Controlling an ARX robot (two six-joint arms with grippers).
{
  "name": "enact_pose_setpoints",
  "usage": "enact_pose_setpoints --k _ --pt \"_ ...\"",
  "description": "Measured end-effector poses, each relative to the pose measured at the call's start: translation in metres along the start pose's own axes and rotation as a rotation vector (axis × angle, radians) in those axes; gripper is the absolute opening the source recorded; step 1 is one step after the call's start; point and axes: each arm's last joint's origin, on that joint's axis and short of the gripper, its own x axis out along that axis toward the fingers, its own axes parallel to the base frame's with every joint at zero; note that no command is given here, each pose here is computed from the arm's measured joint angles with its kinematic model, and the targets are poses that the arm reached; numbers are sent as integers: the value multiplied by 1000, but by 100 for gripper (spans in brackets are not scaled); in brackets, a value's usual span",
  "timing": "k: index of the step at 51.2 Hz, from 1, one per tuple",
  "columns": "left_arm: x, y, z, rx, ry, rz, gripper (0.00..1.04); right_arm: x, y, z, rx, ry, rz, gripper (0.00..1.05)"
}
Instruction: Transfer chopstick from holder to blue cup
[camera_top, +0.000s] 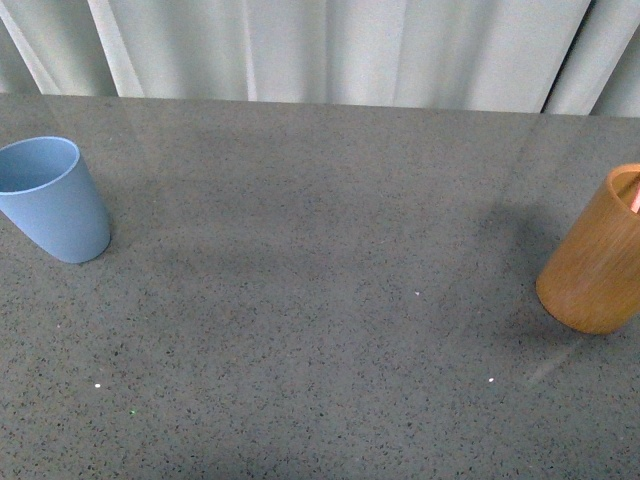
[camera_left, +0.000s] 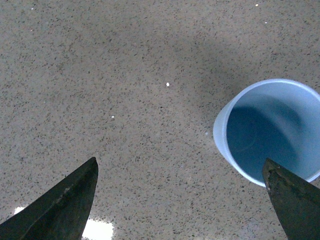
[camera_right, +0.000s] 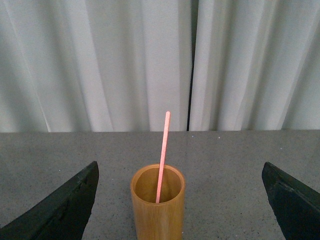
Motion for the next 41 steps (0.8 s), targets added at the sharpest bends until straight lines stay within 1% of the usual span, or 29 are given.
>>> enact_pose_setpoints --k 9,18,30,41 --pt "10 -13 8 22 5 6 98 0 0 0 0 0 0 95" --pt "24 -24 7 42 28 11 98 0 0 0 0 0 0 95" --pt "42 -29 7 53 46 42 98 0 0 0 0 0 0 95" --pt "62 -32 12 65 65 78 98 0 0 0 0 0 0 95"
